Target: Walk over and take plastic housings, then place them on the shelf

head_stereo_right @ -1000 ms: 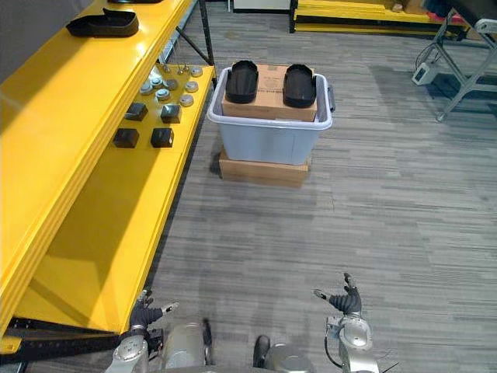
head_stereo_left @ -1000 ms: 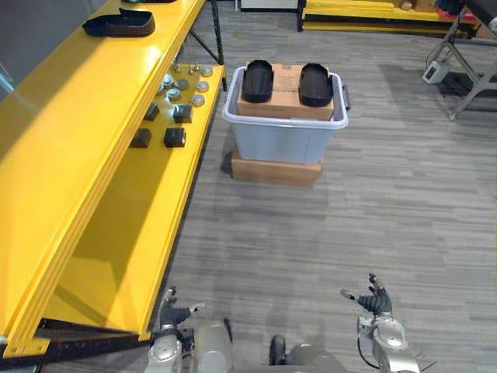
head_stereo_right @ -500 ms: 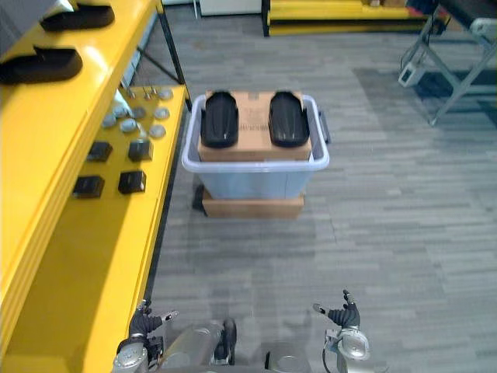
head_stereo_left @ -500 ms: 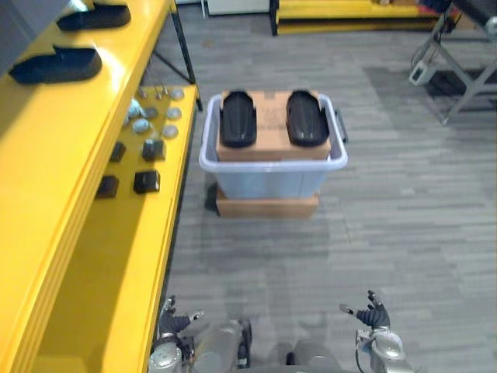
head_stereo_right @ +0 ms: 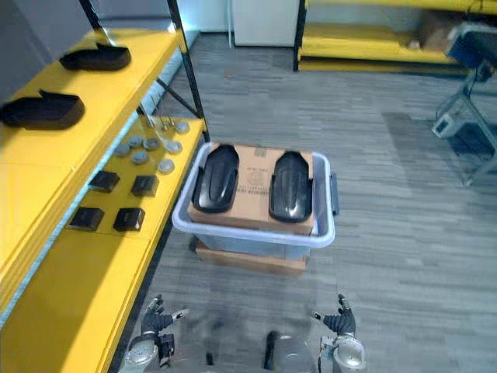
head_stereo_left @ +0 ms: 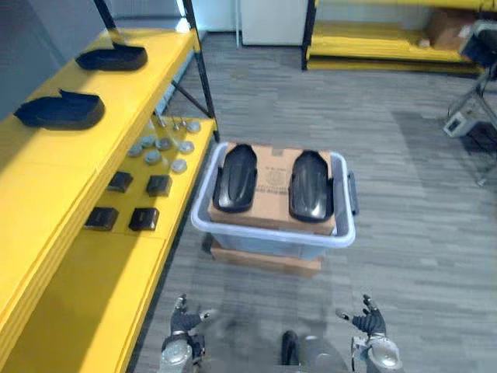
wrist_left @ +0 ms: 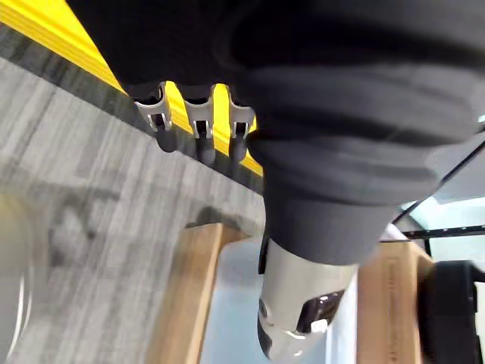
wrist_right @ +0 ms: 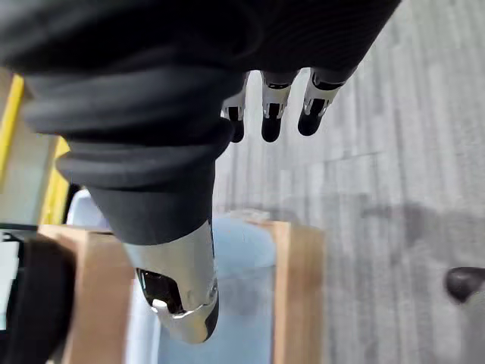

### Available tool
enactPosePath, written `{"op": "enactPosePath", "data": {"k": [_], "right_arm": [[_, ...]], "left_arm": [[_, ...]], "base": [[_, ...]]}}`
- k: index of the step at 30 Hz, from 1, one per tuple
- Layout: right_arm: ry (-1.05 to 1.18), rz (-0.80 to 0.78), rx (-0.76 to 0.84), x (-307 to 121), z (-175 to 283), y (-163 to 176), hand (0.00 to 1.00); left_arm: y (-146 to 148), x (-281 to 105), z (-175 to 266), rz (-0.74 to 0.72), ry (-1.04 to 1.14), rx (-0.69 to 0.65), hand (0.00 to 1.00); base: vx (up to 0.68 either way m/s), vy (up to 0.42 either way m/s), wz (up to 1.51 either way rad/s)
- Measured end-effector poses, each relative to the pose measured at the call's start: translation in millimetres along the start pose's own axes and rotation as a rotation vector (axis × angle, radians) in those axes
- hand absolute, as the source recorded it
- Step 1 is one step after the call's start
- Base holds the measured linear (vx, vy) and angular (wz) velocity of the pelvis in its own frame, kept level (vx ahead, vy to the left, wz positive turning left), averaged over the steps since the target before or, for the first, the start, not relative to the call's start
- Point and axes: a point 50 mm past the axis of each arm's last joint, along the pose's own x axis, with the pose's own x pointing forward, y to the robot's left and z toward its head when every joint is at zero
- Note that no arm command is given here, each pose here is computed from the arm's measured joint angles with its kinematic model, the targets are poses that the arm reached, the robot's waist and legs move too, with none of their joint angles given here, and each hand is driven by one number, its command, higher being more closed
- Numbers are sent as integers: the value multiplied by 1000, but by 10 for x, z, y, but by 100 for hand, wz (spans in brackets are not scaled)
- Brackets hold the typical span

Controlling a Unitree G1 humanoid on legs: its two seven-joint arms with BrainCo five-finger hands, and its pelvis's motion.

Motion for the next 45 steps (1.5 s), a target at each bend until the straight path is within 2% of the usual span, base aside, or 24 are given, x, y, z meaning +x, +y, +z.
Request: {"op": "enactPosePath", "data": {"k": [7, 13, 18, 21, 25, 29, 34, 38, 45], "right_arm": [[79, -29, 35, -85, -211, 14, 0], [85, -137, 124, -146, -261, -201, 0], [-87, -273, 189, -198, 73, -536, 0], [-248, -323, 205, -251, 426, -702, 0], [-551, -351, 212, -376, 1127, -810, 0], [-744, -349, 186, -427, 1606, -764, 0], [-856, -301, 33, -298, 2030, -576, 0], [-812, -244, -75, -32, 2218, -322, 0], [-667, -258, -121, 317, 2440, -108, 0]], "left_arm": [[101, 7, -54, 13, 19, 38, 0], [169, -57, -201, 26, 63, 50, 0], [209, -107, -292, 33, 89, 56, 0], [222, -123, -298, 34, 86, 56, 0], [225, -132, -292, 18, 79, 57, 0], [261, -134, -299, 13, 76, 94, 0], [276, -140, -307, -6, 72, 119, 0], [211, -137, -293, -42, 62, 138, 0], [107, -75, -160, -66, 17, 149, 0]], "base": [[93, 105, -19], [-11, 22, -12], [41, -2, -15], [104, -13, -16], [59, 1, -11], [22, 6, -10], [-3, -1, -1], [-35, -4, 17], [-93, 15, 22]]}}
